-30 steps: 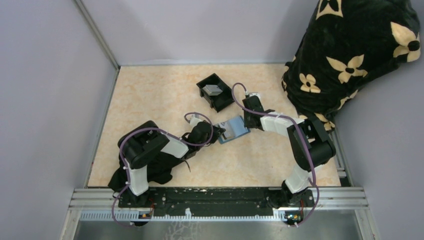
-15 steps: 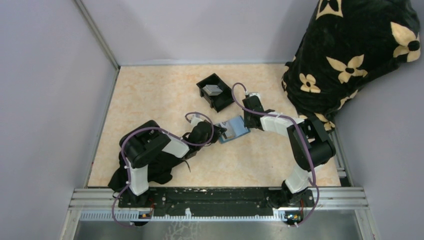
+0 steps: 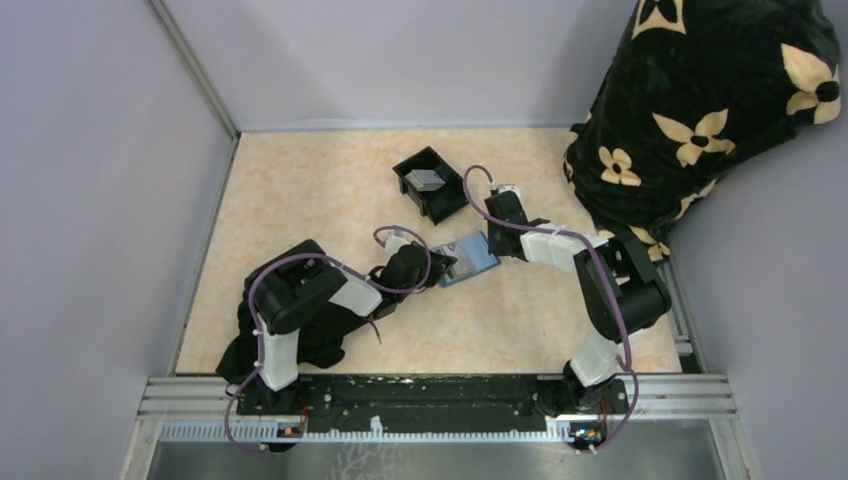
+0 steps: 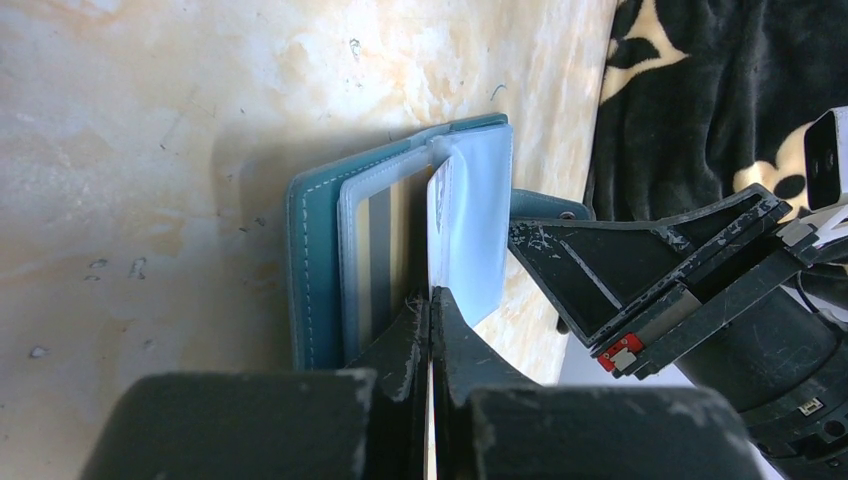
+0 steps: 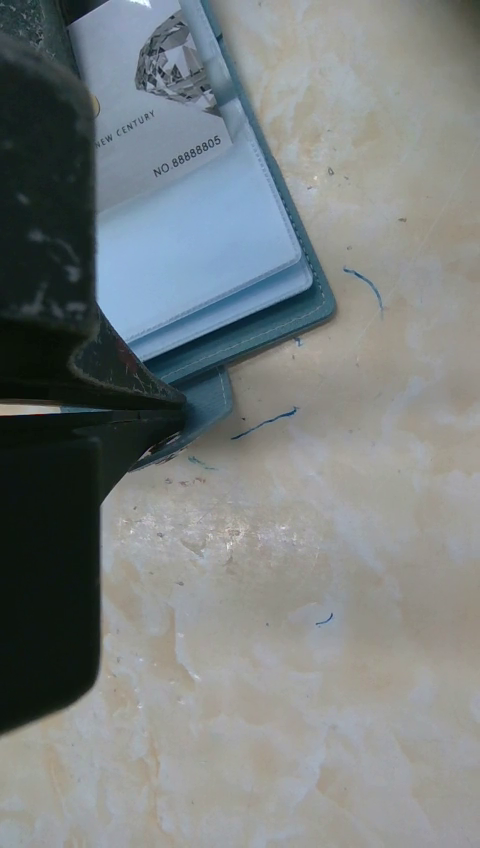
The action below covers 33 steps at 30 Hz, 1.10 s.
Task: Put the credit cards into the card holder
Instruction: Insert the credit card into the card holder.
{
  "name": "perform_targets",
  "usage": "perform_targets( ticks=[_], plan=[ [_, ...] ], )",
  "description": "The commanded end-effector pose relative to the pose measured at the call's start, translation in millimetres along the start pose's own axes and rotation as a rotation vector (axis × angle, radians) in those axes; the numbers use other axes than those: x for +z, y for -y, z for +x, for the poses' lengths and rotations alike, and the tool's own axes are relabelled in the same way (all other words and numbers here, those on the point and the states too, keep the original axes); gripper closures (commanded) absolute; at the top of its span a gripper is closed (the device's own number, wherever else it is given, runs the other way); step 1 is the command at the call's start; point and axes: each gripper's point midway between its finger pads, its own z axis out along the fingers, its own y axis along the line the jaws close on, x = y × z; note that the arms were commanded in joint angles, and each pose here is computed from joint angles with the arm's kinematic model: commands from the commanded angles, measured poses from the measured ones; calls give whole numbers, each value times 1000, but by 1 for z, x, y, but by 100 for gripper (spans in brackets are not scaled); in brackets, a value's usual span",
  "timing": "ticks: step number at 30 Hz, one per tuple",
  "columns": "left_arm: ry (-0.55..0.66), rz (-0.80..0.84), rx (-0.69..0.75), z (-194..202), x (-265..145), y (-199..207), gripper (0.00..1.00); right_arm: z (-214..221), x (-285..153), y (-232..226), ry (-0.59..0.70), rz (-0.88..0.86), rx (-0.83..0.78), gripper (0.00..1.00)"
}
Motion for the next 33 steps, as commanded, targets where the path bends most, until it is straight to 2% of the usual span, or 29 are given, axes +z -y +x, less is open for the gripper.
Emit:
perform_targets(
  ticks=[1,26,33],
  plan=[
    [7,-36,8,7,3,-12,100,43,12,8,-136,22,-24,100],
    [120,-71,-26,-5,-2,-19,100,51,12,6,-156,25,-43,100],
    [111,-56,-26,-2,1,-16,100,52,12,3,-158,23,-50,100]
  ],
)
